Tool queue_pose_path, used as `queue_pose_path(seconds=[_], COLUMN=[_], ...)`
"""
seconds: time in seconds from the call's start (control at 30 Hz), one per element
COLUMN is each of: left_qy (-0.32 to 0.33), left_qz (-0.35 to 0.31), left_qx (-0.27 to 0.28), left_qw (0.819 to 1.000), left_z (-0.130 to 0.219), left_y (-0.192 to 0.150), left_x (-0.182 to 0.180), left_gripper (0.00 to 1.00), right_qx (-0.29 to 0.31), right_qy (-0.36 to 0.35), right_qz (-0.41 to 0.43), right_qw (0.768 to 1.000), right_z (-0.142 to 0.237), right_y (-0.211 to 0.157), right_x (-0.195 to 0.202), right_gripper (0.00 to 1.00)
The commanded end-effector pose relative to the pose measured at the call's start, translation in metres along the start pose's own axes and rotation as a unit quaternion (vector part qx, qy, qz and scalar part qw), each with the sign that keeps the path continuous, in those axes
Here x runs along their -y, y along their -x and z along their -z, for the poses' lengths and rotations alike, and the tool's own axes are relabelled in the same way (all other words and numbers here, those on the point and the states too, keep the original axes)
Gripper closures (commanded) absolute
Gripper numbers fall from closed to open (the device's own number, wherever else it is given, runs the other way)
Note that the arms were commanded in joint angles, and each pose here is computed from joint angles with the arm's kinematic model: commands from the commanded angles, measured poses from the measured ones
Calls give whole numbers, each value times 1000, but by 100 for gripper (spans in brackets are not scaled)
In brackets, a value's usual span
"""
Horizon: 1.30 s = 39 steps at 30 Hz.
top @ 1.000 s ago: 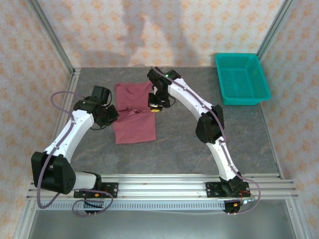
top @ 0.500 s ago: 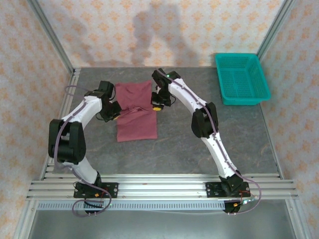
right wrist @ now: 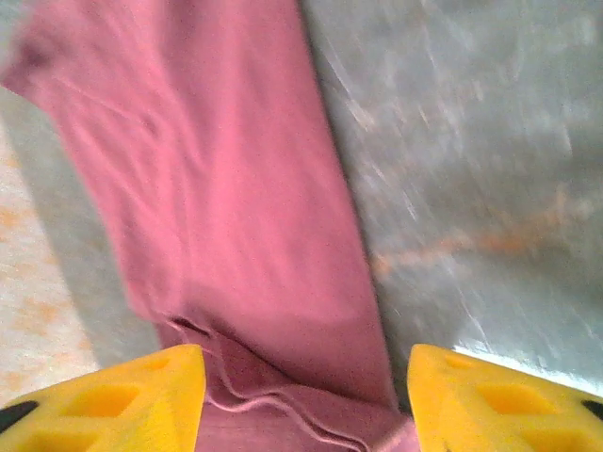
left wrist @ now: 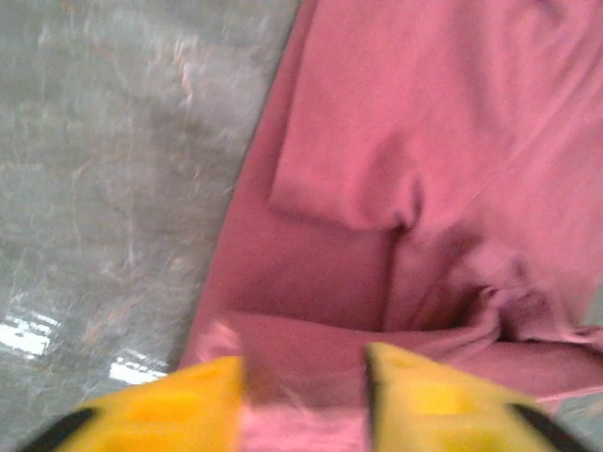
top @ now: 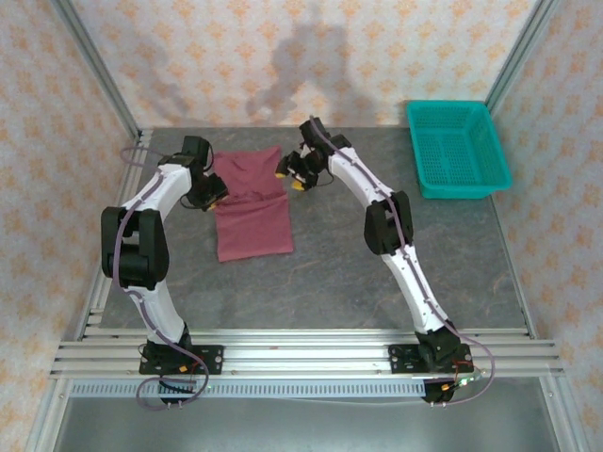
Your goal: Fold and stack the t-shirts
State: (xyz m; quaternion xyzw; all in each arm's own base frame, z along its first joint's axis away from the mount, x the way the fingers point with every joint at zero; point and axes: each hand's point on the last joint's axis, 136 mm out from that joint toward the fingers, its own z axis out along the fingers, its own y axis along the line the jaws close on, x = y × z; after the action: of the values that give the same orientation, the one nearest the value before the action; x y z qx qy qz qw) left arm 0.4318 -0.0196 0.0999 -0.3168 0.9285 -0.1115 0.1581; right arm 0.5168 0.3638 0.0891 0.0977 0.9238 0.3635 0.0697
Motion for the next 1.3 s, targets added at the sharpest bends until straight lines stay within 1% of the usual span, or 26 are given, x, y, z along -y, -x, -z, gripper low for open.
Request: queue_pose_path(seconds=[0.0, 0.07, 0.13, 0.23, 0.3, 0.37, 0.43, 0.53, 0.57, 0.63, 0.7, 0.8, 0.93, 1.07, 1.27], left_qy=[-37, -51, -53, -54, -51, -61, -52, -63, -65, -70, -61, -63, -79, -66, -58], left_qz=[29, 42, 46, 37, 25, 19, 20, 22, 24, 26, 30, 41, 67, 81, 97], left_qx=[65, 83, 100, 107, 97, 81, 71, 60, 50, 28, 4, -26, -44, -72, -75], left_qw=[997, 994, 993, 992, 994, 995, 996, 996, 996, 997, 998, 997, 994, 992, 991], left_z=[45, 62, 81, 103, 113, 117, 121, 124, 122, 115, 103, 83, 55, 34, 17], left_y=[38, 50, 59, 54, 39, 17, -10, -49, -65, -91, -116, -142, -154, -163, -164], left_x=[20, 27, 29, 26, 19, 11, -8, -30, -39, -51, -67, -77, -79, -85, -90], left_gripper=[32, 28, 28, 26, 27, 26, 26, 23, 22, 22, 22, 23, 25, 29, 36], right_qx=[72, 73, 64, 58, 58, 52, 35, 4, -11, -32, -47, -55, -60, -74, -85], right_qy=[94, 82, 71, 38, 23, 17, 12, 5, 6, 4, 13, 41, 53, 41, 24], right_qz=[39, 42, 51, 69, 78, 79, 65, 57, 55, 49, 35, -1, -23, -30, -58], right_qw=[992, 993, 994, 995, 995, 995, 997, 998, 998, 998, 998, 998, 996, 996, 994], right_z=[72, 84, 95, 110, 120, 124, 124, 115, 109, 96, 81, 58, 39, 25, 10], right_y=[21, 14, 3, -19, -34, -52, -74, -108, -124, -144, -163, -177, -183, -192, -202], right_x=[-81, -81, -77, -62, -50, -35, -17, 5, 11, 21, 28, 33, 34, 35, 48], right_gripper=[36, 34, 34, 33, 31, 28, 28, 28, 28, 28, 28, 29, 31, 34, 40])
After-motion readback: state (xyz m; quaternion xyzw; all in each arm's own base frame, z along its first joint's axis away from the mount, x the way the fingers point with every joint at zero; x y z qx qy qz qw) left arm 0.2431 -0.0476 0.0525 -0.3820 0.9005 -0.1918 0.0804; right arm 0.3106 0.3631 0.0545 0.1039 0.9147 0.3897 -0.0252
